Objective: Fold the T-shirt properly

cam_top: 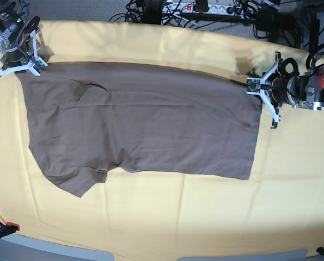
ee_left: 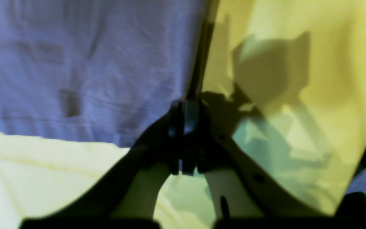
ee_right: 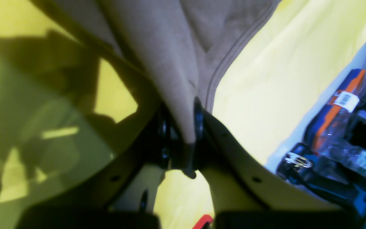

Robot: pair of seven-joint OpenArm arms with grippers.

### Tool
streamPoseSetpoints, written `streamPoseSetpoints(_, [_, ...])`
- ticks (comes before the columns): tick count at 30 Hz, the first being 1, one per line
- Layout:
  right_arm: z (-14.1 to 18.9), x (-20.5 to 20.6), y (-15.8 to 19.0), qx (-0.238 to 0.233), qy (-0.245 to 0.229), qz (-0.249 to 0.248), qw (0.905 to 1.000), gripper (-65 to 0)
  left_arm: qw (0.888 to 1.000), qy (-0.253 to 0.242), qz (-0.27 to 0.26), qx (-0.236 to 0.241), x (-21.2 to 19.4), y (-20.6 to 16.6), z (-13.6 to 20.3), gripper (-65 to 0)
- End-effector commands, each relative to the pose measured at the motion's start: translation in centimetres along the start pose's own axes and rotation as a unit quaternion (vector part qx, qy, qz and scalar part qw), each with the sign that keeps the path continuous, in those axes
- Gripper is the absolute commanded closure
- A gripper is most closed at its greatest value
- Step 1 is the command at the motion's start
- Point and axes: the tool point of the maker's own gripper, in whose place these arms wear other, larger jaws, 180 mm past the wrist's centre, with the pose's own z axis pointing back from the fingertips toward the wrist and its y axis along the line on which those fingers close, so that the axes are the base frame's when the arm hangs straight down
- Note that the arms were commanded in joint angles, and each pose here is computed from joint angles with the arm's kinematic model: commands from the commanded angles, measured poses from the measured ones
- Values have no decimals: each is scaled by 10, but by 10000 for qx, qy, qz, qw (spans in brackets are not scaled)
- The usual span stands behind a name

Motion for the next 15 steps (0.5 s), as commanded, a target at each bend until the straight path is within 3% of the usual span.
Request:
streamPoseSetpoints(1, [2, -3, -14, -245, 90, 140, 9996, 0, 9998, 59, -125, 174, -1, 11, 14, 0])
streamPoseSetpoints(8, [11, -9, 3, 319, 384, 292, 9983, 0, 9991, -178, -373, 63, 22, 0, 36, 0])
streamPoseSetpoints(15, [32, -35, 8, 553, 875, 956, 9900, 0, 9996, -99, -243, -52, 14, -5, 47, 0])
